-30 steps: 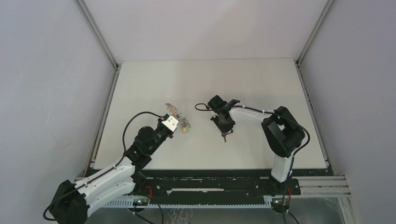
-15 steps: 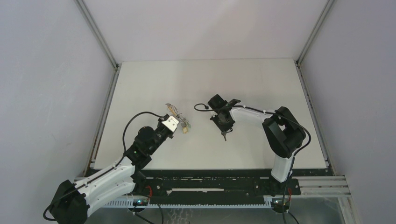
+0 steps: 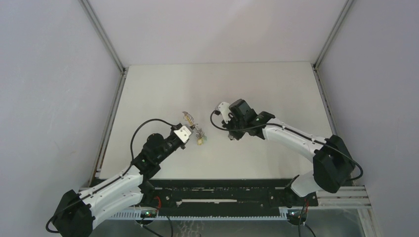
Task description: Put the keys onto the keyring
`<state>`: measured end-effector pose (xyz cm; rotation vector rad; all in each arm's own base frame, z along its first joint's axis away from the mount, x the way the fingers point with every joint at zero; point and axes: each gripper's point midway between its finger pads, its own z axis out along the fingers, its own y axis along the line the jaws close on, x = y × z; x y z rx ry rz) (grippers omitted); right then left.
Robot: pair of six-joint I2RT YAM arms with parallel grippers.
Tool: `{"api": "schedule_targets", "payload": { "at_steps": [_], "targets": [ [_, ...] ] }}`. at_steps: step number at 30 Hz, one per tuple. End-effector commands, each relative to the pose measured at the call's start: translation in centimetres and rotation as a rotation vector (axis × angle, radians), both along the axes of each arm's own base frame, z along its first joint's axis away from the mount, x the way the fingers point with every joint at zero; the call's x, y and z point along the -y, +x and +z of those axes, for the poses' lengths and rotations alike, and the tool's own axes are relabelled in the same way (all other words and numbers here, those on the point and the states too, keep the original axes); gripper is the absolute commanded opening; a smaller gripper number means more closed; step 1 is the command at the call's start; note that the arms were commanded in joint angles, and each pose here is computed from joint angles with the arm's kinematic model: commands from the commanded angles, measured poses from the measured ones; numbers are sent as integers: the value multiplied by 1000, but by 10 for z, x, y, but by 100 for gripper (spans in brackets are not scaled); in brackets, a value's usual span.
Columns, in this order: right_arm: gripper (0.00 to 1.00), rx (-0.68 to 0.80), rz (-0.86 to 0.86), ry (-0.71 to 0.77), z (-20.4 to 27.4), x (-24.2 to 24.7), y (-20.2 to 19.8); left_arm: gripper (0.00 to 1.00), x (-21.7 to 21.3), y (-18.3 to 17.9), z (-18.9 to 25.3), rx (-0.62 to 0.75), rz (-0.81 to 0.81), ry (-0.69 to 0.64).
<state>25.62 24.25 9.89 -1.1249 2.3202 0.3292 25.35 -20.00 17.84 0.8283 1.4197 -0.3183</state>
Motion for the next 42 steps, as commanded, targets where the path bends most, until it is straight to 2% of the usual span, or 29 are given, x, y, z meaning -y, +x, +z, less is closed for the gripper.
{"api": "schedule_targets", "payload": {
  "at_steps": [1,7,14,26,42],
  "targets": [
    [0,183,124,124,39,-19,7,0,23,-8,34,64,-123,-33],
    [0,308,261,317,70,-32,-7,0,41,-27,34,75,-256,14],
    [0,391,418,383,89,-38,-26,0,61,-50,27,71,-424,57],
    [0,493,602,337,88,-51,-48,0,71,-61,20,56,-517,77],
    [0,422,745,259,74,-66,-73,0,74,-57,15,51,-509,79]
  ]
}}
